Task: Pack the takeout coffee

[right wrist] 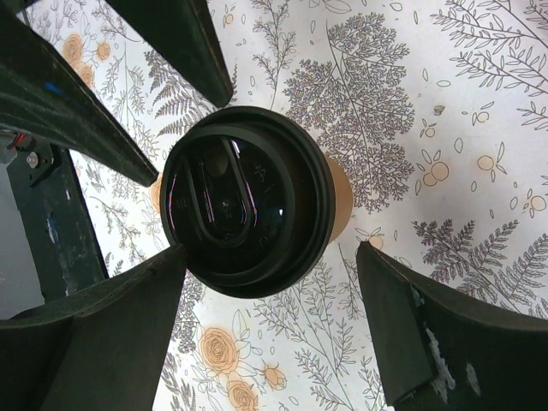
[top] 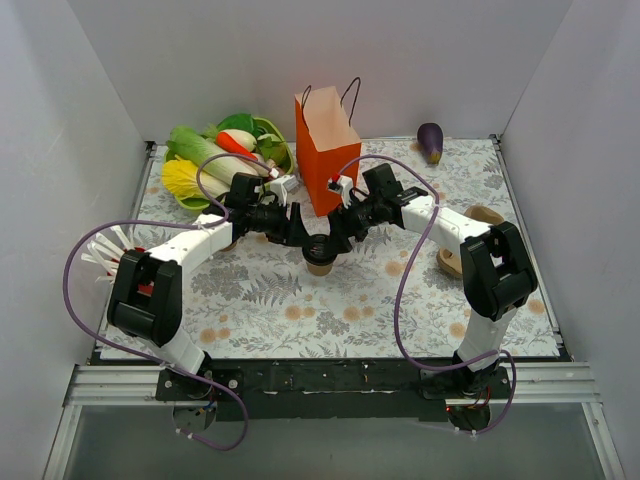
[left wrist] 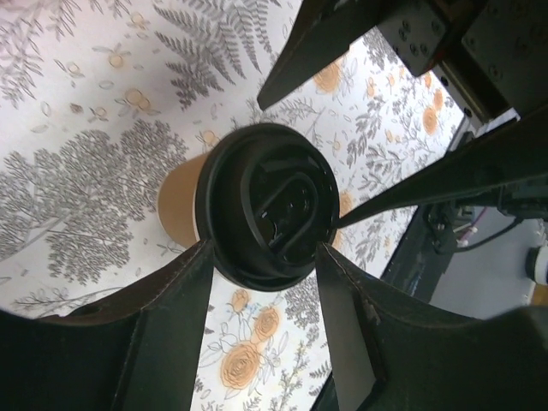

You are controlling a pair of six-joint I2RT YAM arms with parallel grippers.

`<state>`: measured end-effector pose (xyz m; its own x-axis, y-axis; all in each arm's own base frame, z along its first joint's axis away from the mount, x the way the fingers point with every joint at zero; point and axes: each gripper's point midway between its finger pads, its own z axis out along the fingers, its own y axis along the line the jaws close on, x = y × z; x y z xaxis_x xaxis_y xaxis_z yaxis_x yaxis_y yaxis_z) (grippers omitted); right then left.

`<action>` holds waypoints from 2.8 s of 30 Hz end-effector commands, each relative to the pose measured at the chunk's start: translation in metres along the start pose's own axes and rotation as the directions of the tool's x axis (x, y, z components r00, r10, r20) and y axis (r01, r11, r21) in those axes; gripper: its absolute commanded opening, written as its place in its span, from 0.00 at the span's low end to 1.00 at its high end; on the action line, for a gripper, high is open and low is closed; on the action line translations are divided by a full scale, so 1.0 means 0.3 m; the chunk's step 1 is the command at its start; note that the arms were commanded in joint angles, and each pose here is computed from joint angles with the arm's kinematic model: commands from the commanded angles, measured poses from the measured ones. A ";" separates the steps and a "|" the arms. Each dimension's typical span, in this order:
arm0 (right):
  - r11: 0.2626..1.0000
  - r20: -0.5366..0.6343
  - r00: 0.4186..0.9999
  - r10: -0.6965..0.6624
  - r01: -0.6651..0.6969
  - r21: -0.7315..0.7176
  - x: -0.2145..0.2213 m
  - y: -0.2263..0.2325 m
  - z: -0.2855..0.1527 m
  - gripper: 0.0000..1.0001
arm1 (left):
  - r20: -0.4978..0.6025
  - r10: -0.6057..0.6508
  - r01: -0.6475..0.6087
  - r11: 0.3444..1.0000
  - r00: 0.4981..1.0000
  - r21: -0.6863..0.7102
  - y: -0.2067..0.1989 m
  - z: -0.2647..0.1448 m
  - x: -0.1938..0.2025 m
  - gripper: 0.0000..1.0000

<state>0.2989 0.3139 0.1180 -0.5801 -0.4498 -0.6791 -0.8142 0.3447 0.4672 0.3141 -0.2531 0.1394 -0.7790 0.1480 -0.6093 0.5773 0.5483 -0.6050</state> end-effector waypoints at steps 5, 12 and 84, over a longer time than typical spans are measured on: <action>0.999 0.041 0.999 -0.031 0.031 -0.017 -0.056 0.035 -0.019 0.89 | 0.006 0.010 -0.010 0.997 1.000 0.074 -0.054 -0.013 -0.007 0.49; 0.999 0.044 0.999 -0.031 0.032 -0.016 -0.054 0.031 -0.013 0.89 | 0.060 0.022 -0.021 1.000 0.998 -0.021 -0.032 -0.038 -0.065 0.52; 0.898 0.142 0.925 0.352 -0.290 -0.332 -0.029 -0.114 -0.084 0.77 | -0.125 -0.081 0.113 0.953 0.989 0.280 -0.017 0.046 0.081 0.44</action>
<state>0.3270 0.2867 0.1025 -0.8556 -0.1899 -0.4816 -0.5119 0.1715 0.8418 0.2912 -0.2593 0.0985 -0.8746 0.2074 -0.4383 0.4849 0.3665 -0.7941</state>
